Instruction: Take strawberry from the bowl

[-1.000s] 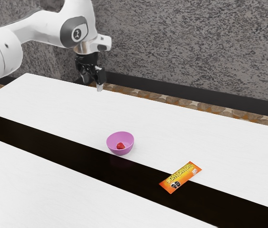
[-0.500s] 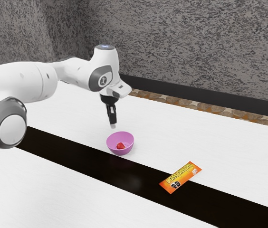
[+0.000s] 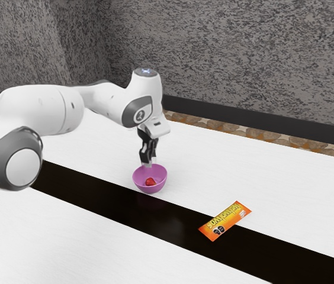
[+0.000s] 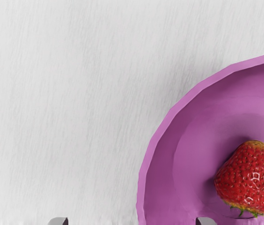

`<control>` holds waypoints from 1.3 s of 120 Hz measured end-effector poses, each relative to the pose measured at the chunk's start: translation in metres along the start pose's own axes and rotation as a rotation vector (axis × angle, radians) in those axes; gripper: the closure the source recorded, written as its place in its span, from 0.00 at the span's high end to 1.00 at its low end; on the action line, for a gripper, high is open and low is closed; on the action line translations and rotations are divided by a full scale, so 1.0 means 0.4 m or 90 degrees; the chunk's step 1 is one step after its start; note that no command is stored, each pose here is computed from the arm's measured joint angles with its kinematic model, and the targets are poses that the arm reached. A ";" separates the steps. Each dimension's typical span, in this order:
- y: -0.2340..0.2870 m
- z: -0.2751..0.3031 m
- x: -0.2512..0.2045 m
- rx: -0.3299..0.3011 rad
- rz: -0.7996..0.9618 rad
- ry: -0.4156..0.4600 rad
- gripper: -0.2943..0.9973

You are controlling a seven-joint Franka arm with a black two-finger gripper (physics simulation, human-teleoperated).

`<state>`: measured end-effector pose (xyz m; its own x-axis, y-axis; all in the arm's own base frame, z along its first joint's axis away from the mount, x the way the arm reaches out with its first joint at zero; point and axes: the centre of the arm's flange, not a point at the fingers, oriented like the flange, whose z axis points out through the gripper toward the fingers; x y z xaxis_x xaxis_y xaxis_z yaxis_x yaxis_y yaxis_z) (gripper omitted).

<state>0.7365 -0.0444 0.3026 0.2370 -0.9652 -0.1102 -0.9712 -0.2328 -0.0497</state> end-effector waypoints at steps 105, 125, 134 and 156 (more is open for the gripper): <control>0.129 0.089 0.023 -0.016 0.052 0.049 0.40; 0.127 0.099 0.020 -0.015 0.052 0.052 0.41; 0.125 0.104 0.013 -0.015 0.050 0.052 0.41; 0.123 0.130 0.005 -0.020 0.049 0.052 0.41</control>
<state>0.6903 -0.0517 0.2483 0.1606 -0.9865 -0.0308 -0.9870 -0.1603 -0.0135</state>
